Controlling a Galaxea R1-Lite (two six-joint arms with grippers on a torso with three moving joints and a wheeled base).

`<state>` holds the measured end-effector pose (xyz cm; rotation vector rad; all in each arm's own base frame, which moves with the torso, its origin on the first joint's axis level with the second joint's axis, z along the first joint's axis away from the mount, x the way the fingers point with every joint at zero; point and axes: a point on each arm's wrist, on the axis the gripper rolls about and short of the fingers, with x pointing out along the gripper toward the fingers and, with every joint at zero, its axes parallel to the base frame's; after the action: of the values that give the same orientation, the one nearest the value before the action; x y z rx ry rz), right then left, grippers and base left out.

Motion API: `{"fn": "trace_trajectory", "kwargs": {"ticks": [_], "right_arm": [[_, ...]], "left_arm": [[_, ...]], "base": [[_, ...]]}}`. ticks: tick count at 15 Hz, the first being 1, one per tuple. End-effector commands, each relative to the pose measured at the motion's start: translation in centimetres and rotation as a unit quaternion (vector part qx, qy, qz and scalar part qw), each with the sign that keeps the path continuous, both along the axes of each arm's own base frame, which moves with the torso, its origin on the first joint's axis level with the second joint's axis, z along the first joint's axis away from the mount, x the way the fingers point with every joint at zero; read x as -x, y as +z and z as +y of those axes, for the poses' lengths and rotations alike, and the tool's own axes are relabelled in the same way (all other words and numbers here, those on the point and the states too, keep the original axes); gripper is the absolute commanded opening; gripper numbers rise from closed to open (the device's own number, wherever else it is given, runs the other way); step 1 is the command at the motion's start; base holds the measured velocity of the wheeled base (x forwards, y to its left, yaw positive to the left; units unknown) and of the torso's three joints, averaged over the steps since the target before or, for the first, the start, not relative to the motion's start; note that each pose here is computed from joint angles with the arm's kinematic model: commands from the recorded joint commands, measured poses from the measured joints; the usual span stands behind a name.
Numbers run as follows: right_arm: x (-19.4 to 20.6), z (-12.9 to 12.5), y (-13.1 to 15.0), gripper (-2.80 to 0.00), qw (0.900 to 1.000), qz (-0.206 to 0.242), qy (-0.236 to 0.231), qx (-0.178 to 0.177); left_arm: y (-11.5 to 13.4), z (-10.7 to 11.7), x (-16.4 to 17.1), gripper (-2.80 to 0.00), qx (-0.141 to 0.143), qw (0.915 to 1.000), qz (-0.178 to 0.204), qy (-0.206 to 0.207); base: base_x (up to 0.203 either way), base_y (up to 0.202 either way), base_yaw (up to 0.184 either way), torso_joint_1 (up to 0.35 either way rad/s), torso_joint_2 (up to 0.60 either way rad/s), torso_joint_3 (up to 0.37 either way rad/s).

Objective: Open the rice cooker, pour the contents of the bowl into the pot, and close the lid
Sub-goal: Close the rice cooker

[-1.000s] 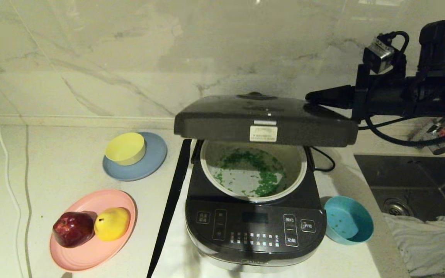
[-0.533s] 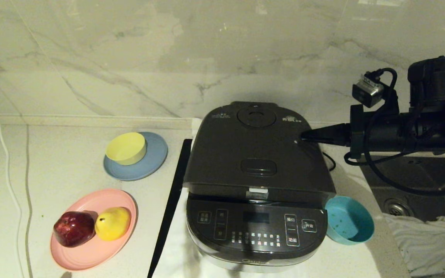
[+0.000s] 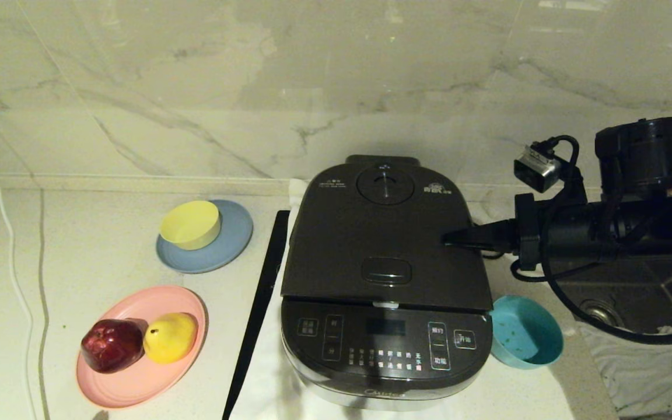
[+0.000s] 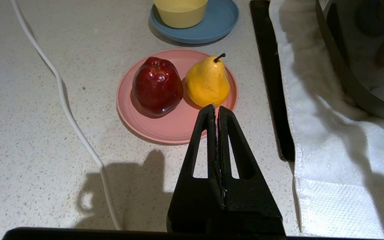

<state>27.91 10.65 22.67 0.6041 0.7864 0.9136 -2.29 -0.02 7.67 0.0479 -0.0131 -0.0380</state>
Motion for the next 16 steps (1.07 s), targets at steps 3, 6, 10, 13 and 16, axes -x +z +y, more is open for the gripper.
{"fn": "trace_trajectory", "kwargs": {"ticks": [3, 6, 10, 13, 16], "right_arm": [[-1.0, 0.4, -2.5, -2.80, 0.999, 0.039, 0.001, 0.010], [-0.6, 0.3, -2.4, -2.80, 1.000, 0.029, 0.000, 0.006], [1.1, -0.3, 0.2, -2.80, 1.000, -0.011, -0.001, -0.008], [2.6, -1.0, 2.6, -2.80, 0.998, -0.054, -0.005, -0.021], [3.6, -1.4, 4.2, -2.80, 0.996, -0.082, -0.007, -0.029]], "left_arm": [[-0.2, 0.0, -0.1, -2.80, 0.000, 1.0000, 0.004, -0.001], [-0.2, 0.0, -0.1, -2.80, 0.000, 1.0000, 0.004, 0.000], [-0.2, 0.0, -0.1, -2.80, 0.000, 1.0000, 0.004, -0.001], [-0.2, 0.0, -0.1, -2.80, 0.000, 1.0000, 0.004, -0.001], [-0.2, 0.0, -0.1, -2.80, 0.000, 1.0000, 0.004, 0.000]], "base": [[0.000, 0.000, 0.000, 0.000, 0.00, 0.000], [0.000, 0.000, 0.000, 0.000, 0.00, 0.000], [0.000, 0.000, 0.000, 0.000, 0.00, 0.000], [0.000, 0.000, 0.000, 0.000, 0.00, 0.000], [0.000, 0.000, 0.000, 0.000, 0.00, 0.000]]}}
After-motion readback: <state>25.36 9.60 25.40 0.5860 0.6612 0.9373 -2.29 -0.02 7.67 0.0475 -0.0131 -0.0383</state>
